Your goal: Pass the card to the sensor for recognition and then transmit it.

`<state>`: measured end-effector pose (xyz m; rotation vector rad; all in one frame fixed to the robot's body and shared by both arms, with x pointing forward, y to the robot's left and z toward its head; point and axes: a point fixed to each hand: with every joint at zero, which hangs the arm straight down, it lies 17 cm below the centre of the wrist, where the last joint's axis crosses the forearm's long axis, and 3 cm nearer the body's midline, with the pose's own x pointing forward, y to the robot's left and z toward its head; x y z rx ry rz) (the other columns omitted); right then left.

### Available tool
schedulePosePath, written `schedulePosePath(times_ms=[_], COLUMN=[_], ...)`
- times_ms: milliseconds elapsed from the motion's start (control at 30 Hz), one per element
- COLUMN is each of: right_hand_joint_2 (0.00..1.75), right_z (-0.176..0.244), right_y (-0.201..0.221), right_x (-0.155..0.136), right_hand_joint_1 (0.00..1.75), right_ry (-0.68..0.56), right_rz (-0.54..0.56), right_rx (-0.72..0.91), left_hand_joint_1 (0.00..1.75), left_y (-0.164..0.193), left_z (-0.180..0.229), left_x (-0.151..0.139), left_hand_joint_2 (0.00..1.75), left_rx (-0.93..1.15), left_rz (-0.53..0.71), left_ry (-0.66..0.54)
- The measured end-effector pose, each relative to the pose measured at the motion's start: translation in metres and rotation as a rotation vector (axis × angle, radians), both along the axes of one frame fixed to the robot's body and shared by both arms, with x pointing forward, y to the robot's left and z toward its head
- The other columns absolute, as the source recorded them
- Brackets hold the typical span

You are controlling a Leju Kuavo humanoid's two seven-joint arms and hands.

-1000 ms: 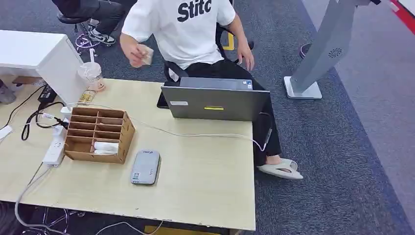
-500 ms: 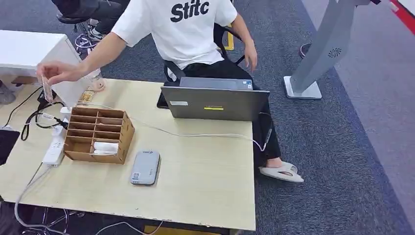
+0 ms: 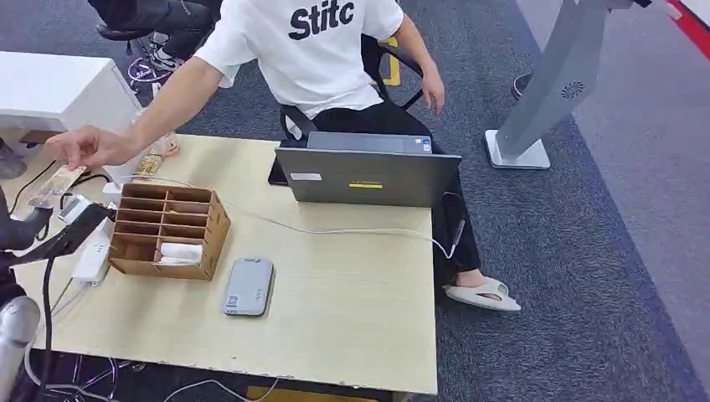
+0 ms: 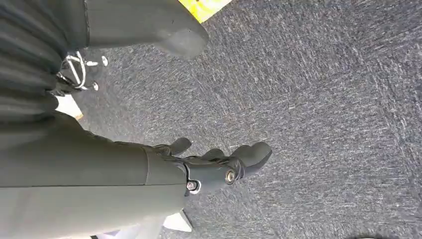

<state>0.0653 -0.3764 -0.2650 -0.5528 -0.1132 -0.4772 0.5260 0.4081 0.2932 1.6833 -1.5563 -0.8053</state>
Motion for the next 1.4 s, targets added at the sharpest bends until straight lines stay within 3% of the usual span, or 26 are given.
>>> schedulePosePath(times_ms=[33,67,533,1133,1400], right_hand_joint_2=[1.75,1.75,1.75,1.75,1.75], right_z=[0.000,0.000,-0.002,-0.003,-0.003], right_y=[0.000,0.001,0.013,0.021,0.025], right_x=[0.000,0.000,-0.005,-0.004,-0.003], right_hand_joint_1=[0.00,0.00,0.00,0.00,0.00], right_ry=[0.002,0.004,0.036,0.043,0.042], right_rz=[0.002,0.004,0.020,0.032,0.039], right_rx=[0.000,0.002,0.023,0.034,0.048], left_hand_joint_1=[0.05,1.71,1.75,1.75,1.75], left_y=[-0.004,-0.008,-0.067,-0.098,-0.164], left_z=[0.000,0.001,0.003,-0.012,-0.042], left_x=[0.002,0.003,0.010,0.011,0.009], left_hand_joint_2=[1.75,1.75,1.75,1.75,1.75], left_rx=[0.024,0.048,0.394,0.426,0.417], left_rz=[0.003,0.005,0.000,-0.071,-0.215], left_ry=[-0.001,-0.004,-0.101,-0.092,-0.018])
